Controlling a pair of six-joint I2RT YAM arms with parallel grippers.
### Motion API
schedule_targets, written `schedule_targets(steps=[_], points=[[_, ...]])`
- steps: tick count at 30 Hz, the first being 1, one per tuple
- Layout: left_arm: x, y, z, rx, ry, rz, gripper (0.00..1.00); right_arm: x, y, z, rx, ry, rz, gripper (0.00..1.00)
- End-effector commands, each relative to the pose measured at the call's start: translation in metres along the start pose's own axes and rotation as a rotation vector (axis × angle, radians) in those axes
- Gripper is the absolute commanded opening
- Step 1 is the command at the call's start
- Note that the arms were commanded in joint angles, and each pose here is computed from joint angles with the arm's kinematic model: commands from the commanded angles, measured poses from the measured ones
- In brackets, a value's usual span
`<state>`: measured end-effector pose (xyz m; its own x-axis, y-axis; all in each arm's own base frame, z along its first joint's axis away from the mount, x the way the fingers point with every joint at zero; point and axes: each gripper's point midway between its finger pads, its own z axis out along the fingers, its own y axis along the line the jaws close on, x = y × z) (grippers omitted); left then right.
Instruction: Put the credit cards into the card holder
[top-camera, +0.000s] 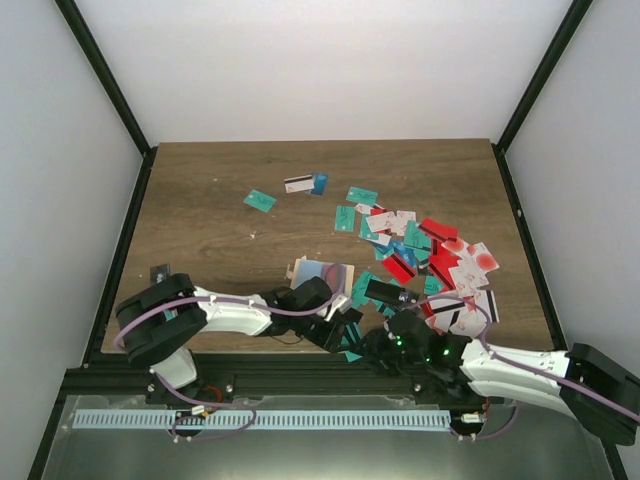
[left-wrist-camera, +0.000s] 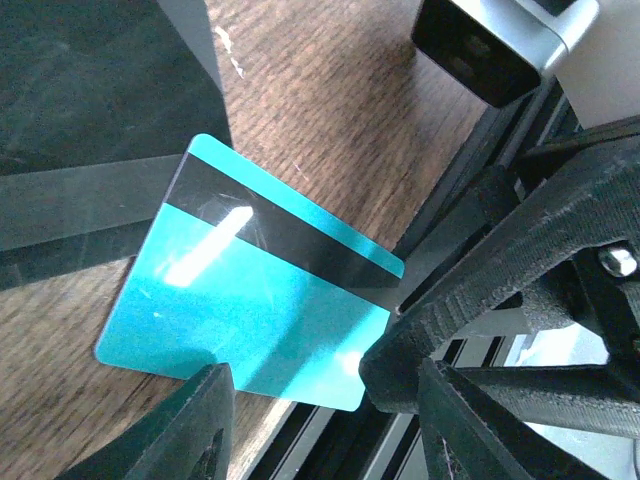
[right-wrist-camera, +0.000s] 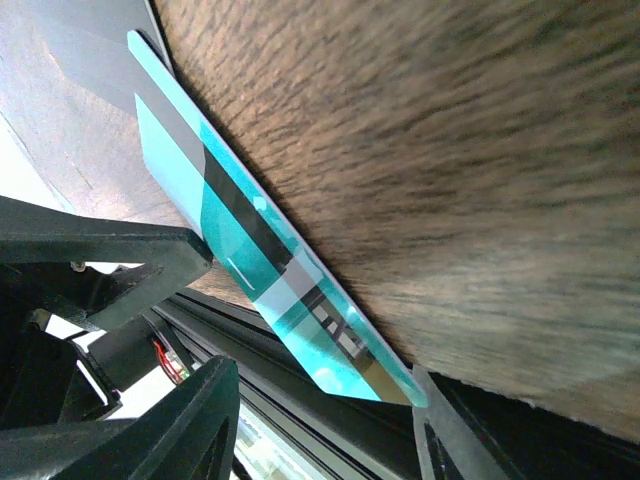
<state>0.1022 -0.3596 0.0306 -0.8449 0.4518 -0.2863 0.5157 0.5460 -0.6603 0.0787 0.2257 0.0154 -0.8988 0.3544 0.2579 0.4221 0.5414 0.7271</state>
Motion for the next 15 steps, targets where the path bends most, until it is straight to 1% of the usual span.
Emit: schedule_targets(steps=[1, 8, 15], points=[[0.0253, -0.0002, 0.0114, 0.02, 0.085, -0.012, 0.53, -0.0121, -0.0153, 0.0003, 0.034, -0.066, 0.014, 0.5], [0.0161, -0.01, 0.0017, 0.022, 0.056, -0.002, 0.52, -0.0145, -0.0163, -0.0013, 0.03, -0.082, 0.013, 0.48], [0.0258, -0.003, 0.0055, 0.019, 0.084, -0.015, 0.52, -0.0189, -0.0164, -0.0017, 0.003, -0.106, 0.014, 0.42]])
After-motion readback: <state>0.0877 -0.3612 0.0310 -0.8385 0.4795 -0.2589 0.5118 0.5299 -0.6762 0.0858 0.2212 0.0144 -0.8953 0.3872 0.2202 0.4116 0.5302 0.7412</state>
